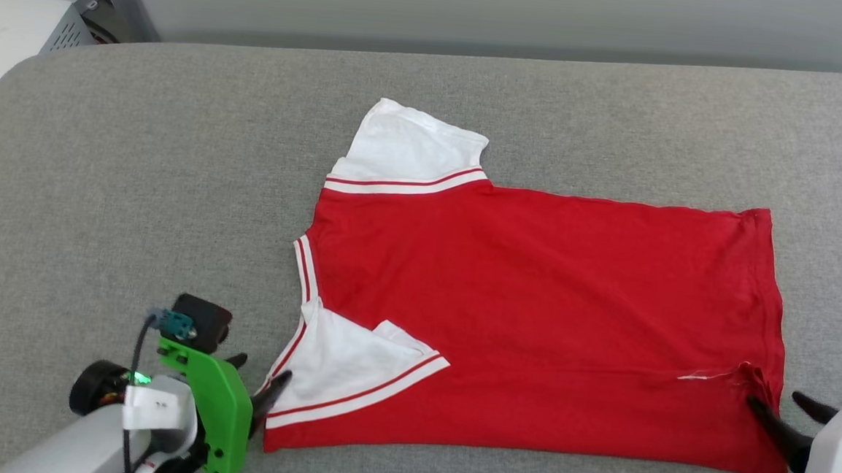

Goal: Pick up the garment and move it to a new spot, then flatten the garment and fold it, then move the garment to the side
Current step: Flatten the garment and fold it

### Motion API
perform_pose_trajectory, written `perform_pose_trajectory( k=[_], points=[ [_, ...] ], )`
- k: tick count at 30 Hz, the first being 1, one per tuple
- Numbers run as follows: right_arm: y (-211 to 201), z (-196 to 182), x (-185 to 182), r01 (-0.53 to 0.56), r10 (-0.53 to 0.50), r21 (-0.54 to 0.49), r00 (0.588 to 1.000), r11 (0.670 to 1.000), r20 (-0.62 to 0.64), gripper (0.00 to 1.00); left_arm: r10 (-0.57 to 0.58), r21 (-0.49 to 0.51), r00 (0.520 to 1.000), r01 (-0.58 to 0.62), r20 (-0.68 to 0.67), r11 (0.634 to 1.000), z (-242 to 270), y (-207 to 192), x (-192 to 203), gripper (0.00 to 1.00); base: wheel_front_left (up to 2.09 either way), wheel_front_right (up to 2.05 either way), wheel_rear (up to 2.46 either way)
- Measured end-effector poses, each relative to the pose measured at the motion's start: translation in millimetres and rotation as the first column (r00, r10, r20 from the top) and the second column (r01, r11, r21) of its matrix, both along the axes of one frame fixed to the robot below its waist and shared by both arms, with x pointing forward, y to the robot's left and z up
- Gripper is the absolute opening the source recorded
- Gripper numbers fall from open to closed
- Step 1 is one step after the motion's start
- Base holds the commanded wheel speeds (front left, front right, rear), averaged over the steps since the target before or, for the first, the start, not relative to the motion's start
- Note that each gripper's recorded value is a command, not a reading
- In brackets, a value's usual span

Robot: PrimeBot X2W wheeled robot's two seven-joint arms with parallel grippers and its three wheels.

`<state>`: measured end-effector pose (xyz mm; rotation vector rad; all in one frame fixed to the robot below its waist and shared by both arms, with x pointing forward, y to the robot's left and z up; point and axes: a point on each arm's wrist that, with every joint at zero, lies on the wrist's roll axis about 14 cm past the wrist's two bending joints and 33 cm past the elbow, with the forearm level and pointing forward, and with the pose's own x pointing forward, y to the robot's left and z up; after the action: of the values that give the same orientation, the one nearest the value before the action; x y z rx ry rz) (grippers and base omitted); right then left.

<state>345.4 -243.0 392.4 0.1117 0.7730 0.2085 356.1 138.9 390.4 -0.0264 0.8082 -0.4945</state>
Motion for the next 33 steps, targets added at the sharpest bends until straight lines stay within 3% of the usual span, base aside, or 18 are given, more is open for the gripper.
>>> perform_pose_trajectory(
  k=[4,7,12,15,20,23,25,30,33],
  points=[
    [-8.8,33.6,21.7,0.042,-0.039,-0.014,0.981,0.999,0.189,1.0,0.058,-0.001,0.983,-0.059,0.176,0.998,45.3,18.9,35.5,1.0,0.0,0.0,0.0],
    [-8.0,59.2,35.4,0.072,-0.069,0.002,0.945,0.997,0.319,1.0,0.064,0.009,0.949,-0.07,0.31,0.997,82.9,26.9,64.7,1.0,0.0,0.0,0.0],
    [-4.2,110.0,64.4,0.126,-0.132,0.048,0.821,0.991,0.555,1.0,0.055,-0.013,0.882,-0.055,0.468,0.998,135.9,17.3,111.1,1.0,0.0,0.0,0.0],
    [7.8,128.9,75.9,0.135,-0.185,0.126,0.757,0.983,0.626,1.0,0.032,-0.03,0.852,-0.019,0.522,0.999,160.1,4.0,136.3,1.0,0.0,0.0,0.0],
    [13.3,146.8,89.8,0.144,-0.207,0.148,0.677,0.978,0.707,1.0,-0.03,-0.022,0.816,0.053,0.578,0.998,190.8,-23.7,183.5,1.0,0.0,0.0,0.0],
    [13.3,144.5,97.1,0.154,-0.21,0.144,0.661,0.977,0.72,1.0,-0.065,-0.015,0.826,0.088,0.56,0.996,194.1,-41.3,214.2,1.0,0.0,0.0,0.0],
    [14.5,138.7,101.3,0.155,-0.207,0.138,0.666,0.978,0.717,1.0,-0.093,0.005,0.856,0.105,0.508,0.995,183.3,-49.6,230.4,1.0,0.0,0.0,0.0],
    [13.3,118.5,112.4,0.161,-0.184,0.099,0.694,0.982,0.697,1.0,-0.156,0.075,0.962,0.142,0.226,0.987,118.5,-61.8,254.3,1.0,0.0,0.0,0.0],
    [11.3,107.1,118.4,0.166,-0.18,0.087,0.709,0.982,0.682,1.0,-0.186,0.128,0.98,0.176,0.069,0.976,81.0,-62.1,259.4,1.0,0.0,0.0,0.0]
  ],
)
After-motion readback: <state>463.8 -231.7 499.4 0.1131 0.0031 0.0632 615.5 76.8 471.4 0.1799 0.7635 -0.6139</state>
